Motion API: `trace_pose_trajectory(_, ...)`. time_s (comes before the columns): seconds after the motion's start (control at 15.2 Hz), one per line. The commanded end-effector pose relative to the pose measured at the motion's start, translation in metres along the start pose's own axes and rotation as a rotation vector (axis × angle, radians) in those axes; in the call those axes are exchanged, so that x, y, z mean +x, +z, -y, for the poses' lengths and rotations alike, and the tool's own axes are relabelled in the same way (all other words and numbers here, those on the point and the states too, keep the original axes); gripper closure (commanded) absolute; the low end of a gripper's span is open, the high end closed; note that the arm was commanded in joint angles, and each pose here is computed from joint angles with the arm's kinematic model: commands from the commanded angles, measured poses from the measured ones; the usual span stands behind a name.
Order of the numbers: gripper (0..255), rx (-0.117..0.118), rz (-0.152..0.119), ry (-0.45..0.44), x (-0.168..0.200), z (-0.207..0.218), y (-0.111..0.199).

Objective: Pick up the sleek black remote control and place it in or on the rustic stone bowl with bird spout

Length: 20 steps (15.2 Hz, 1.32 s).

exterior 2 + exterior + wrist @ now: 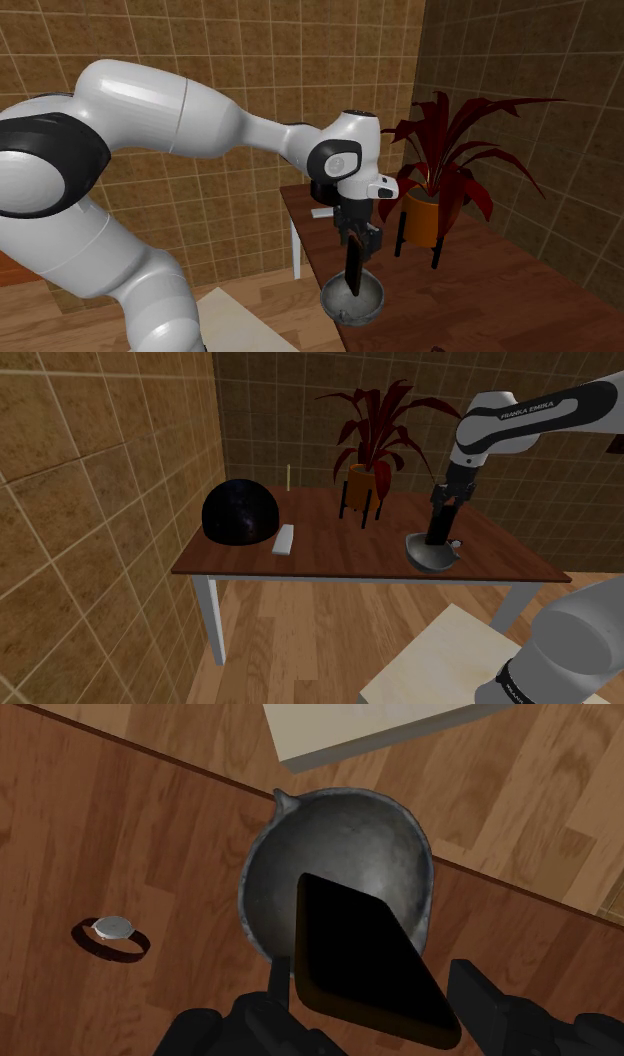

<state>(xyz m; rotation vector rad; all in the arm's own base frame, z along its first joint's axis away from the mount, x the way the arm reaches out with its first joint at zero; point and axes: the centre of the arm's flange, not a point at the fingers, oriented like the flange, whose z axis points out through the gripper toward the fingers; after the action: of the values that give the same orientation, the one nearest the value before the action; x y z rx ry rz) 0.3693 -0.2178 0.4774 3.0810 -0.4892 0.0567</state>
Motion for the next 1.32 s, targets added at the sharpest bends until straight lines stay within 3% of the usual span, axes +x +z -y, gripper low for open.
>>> trace_pose_trajectory(0.0, 255, 0.0, 0.0, 0.0, 0.0, 0.0, 0.0)
trace_pose_trajectory(0.07, 255, 0.0, 0.0, 0.0, 0.0, 0.0, 0.0)
trace_pose_trajectory(0.13, 0, 0.0, 0.0, 0.0, 0.0, 0.0, 0.0)
trace_pose_trajectory(0.46, 0, 0.0, 0.0, 0.0, 0.0, 0.0, 0.0)
trace_pose_trajectory(0.73, 0, 0.0, 0.0, 0.0, 0.0, 0.0, -0.05)
trace_pose_trajectory(1.25, 0, 0.0, 0.0, 0.0, 0.0, 0.0, -0.05)
